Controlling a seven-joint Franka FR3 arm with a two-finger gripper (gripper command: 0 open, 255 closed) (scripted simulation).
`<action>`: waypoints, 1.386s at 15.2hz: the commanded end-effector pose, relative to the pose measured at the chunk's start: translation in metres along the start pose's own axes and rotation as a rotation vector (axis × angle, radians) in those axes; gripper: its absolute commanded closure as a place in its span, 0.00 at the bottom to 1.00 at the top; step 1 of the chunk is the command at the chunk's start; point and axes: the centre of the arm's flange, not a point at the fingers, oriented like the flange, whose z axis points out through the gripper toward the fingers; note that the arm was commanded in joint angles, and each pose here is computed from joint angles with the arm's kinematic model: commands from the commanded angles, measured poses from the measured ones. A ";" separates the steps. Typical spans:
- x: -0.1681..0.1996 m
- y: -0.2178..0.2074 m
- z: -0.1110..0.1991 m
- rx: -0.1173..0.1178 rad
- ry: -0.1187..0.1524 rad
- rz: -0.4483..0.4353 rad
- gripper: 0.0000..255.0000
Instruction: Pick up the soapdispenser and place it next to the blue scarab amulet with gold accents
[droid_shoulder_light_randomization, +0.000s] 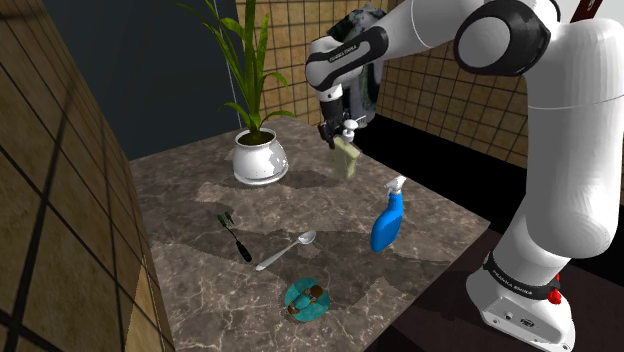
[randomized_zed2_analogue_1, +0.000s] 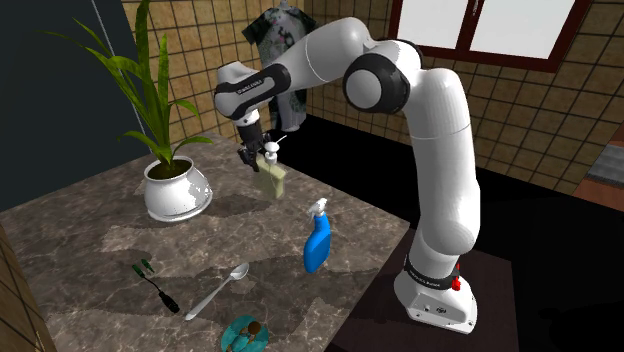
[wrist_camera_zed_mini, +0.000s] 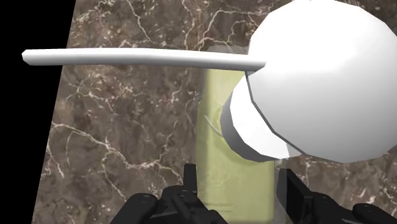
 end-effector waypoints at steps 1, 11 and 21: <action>-0.003 0.000 -0.010 0.000 0.000 0.000 1.00; -0.014 0.003 -0.062 0.000 0.000 0.000 1.00; -0.025 0.006 -0.113 0.000 0.000 0.000 1.00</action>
